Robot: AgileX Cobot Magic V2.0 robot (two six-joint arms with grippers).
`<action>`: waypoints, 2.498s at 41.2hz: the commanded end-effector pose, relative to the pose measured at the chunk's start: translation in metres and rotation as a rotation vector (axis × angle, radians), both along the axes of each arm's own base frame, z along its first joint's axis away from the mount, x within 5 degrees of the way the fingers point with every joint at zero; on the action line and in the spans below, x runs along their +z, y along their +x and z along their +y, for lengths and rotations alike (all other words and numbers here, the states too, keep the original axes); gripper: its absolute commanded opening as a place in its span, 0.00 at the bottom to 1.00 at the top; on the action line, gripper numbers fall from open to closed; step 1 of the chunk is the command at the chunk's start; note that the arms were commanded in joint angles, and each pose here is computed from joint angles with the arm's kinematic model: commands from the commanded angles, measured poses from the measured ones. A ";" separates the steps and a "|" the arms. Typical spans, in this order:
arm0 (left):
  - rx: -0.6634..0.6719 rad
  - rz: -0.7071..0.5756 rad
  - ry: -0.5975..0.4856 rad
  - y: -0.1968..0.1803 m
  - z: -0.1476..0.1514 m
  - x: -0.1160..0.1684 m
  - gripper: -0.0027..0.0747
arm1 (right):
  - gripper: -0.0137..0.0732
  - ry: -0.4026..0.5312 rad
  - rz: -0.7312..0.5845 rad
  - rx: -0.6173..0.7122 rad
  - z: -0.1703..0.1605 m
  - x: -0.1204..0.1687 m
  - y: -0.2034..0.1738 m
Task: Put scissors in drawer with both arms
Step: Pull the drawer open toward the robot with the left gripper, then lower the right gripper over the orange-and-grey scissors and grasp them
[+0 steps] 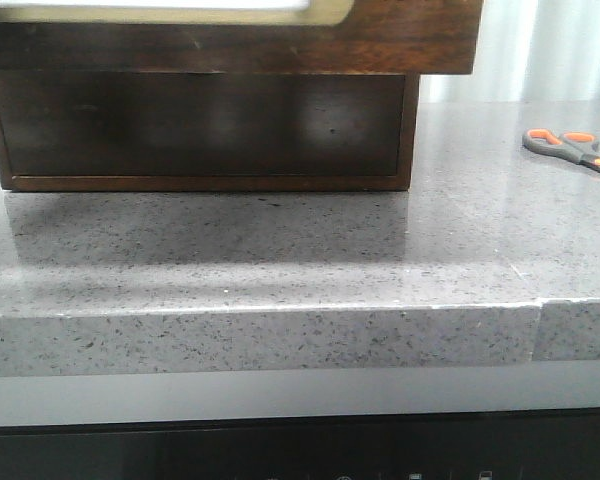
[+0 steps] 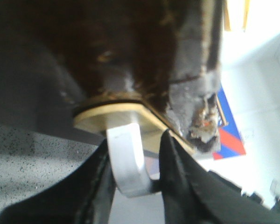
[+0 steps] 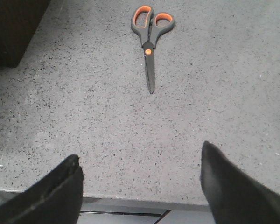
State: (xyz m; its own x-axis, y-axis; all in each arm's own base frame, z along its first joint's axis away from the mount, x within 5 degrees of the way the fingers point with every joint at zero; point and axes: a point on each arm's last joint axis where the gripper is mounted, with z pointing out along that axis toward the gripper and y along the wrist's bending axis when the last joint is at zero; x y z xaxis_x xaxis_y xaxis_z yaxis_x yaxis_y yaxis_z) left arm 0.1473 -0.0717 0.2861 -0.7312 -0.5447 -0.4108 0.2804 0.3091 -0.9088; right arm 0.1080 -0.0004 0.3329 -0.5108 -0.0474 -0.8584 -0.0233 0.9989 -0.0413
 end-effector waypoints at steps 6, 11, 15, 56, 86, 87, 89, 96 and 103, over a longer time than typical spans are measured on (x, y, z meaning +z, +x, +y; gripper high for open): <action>-0.084 -0.127 -0.014 -0.007 -0.005 0.019 0.73 | 0.79 -0.018 -0.098 0.004 0.000 0.016 0.004; -0.108 -0.137 0.047 -0.011 -0.006 0.016 0.76 | 0.79 -0.018 -0.098 0.004 0.000 0.016 0.004; -0.109 -0.132 0.108 -0.016 -0.005 0.013 0.76 | 0.79 -0.018 -0.098 0.004 0.000 0.016 0.004; 0.469 -0.356 1.182 -0.092 0.068 0.098 0.74 | 0.79 -0.018 -0.098 0.004 0.000 0.016 0.004; 0.258 -0.515 1.032 -0.094 0.050 0.102 0.74 | 0.79 -0.001 -0.062 -0.006 -0.001 0.016 0.023; 0.258 -0.515 1.032 -0.094 0.050 0.102 0.74 | 0.79 -0.001 -0.045 -0.006 -0.001 0.016 0.028; 0.258 -0.515 1.032 -0.094 0.050 0.102 0.74 | 0.79 0.004 -0.022 -0.011 -0.001 0.017 0.039; 0.258 -0.515 1.032 -0.094 0.050 0.102 0.74 | 0.79 0.010 0.103 -0.057 -0.011 0.018 0.084; 0.258 -0.515 1.032 -0.094 0.050 0.102 0.74 | 0.79 0.025 0.254 -0.089 -0.023 0.016 0.134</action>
State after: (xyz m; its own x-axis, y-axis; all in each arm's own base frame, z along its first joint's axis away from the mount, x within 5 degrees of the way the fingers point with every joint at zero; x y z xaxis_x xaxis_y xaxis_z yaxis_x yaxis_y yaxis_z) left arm 0.0514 -0.0206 0.3730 -0.3465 0.1569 -0.9248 0.3586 0.9332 0.0240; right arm 0.2219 -0.0181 0.3354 -0.7303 0.0253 -0.6827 0.0509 0.9986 -0.0174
